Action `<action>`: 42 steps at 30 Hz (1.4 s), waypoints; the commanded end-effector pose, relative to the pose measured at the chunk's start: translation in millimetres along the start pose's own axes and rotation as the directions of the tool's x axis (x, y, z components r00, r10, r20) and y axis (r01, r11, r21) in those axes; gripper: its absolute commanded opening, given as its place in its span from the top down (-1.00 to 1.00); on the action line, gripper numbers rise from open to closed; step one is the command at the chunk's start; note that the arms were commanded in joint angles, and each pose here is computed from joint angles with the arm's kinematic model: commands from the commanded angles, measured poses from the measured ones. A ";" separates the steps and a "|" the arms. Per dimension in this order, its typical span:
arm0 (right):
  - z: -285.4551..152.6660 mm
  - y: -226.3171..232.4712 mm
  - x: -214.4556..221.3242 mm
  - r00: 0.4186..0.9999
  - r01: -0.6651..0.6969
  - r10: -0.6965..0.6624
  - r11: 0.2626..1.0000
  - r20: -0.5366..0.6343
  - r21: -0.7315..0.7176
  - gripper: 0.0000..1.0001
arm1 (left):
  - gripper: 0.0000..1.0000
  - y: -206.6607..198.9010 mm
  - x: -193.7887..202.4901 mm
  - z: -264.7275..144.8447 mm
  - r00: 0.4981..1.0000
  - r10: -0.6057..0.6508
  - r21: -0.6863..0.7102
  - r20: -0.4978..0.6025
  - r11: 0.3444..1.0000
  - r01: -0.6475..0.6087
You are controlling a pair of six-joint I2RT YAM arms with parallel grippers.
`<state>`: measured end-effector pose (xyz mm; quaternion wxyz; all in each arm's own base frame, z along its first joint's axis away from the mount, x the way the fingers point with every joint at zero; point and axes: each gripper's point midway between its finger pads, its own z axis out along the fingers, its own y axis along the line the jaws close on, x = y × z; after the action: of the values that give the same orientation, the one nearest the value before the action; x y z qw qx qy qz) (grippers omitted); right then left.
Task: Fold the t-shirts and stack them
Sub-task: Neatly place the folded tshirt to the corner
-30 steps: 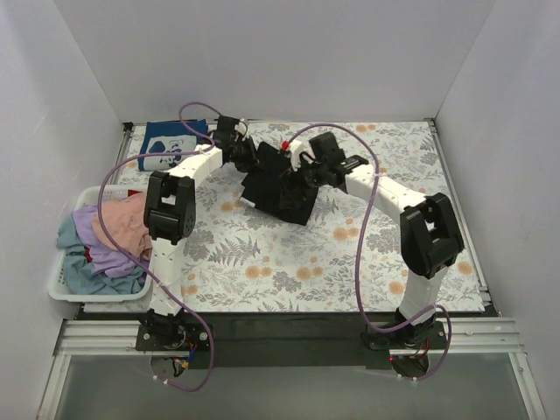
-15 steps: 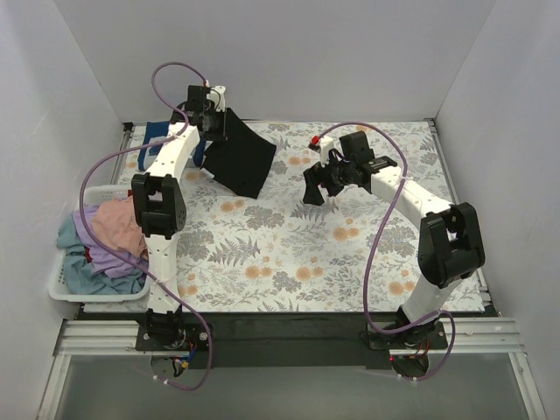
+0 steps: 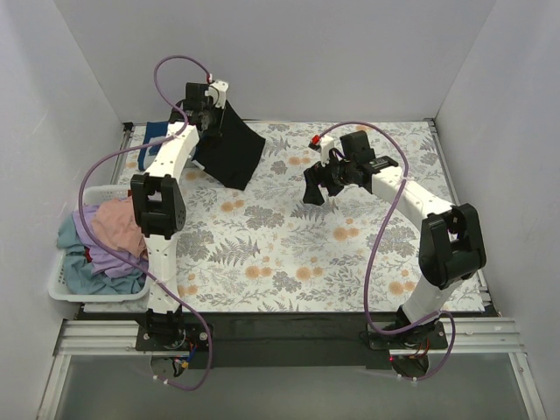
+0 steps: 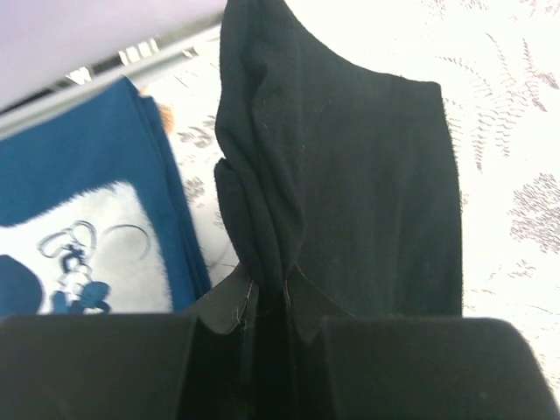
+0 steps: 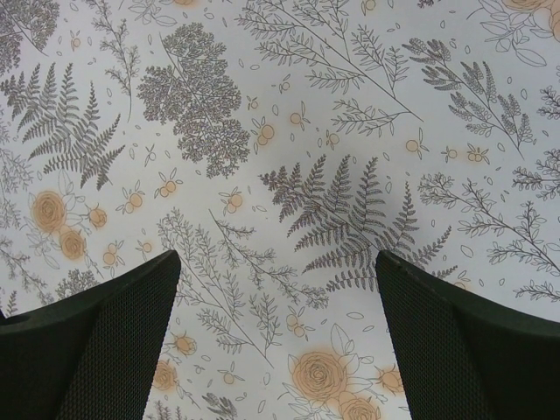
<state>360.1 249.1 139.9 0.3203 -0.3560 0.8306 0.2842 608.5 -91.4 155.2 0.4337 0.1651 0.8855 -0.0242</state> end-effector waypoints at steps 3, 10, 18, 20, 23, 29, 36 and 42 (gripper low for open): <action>-13.1 10.4 -9.3 0.999 0.018 -0.018 1.000 0.034 -0.009 -0.96 | 1.00 27.6 -87.5 -64.6 0.970 0.083 -0.106 0.228 0.993 -0.060; -12.3 8.9 -6.7 1.000 0.000 0.000 1.000 0.023 -0.004 -0.97 | 1.00 38.3 -112.3 -77.1 0.949 0.135 -0.160 0.286 0.983 -0.091; -8.7 8.5 -7.8 1.000 -0.011 0.011 1.000 0.014 -0.015 -0.97 | 1.00 43.9 -119.7 -92.6 0.941 0.154 -0.181 0.301 0.978 -0.102; -8.6 8.9 -8.6 1.000 -0.013 0.013 1.000 0.013 -0.018 -0.97 | 1.00 44.3 -121.4 -96.7 0.939 0.156 -0.182 0.307 0.978 -0.103; -7.9 8.7 -9.3 1.000 -0.016 0.016 1.000 0.011 -0.020 -0.97 | 1.00 49.8 -121.8 -99.8 0.939 0.150 -0.189 0.309 0.977 -0.094; -6.0 9.2 -7.7 1.000 -0.020 0.020 0.999 0.006 -0.029 -0.97 | 1.00 59.9 -123.6 -108.8 0.937 0.140 -0.193 0.320 0.978 -0.080; -1.7 9.5 -7.5 0.999 -0.034 0.034 0.998 0.000 -0.044 -0.97 | 1.00 63.1 -124.8 -114.5 0.934 0.144 -0.196 0.328 0.977 -0.082; -0.2 9.5 -4.1 0.999 -0.038 0.038 0.998 -0.008 -0.046 -0.97 | 1.00 64.4 -123.9 -114.3 0.935 0.141 -0.199 0.325 0.977 -0.078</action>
<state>350.7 248.9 131.3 0.2931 -0.3453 0.8411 0.2956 629.1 -44.6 233.8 0.5168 0.1702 0.8380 0.0421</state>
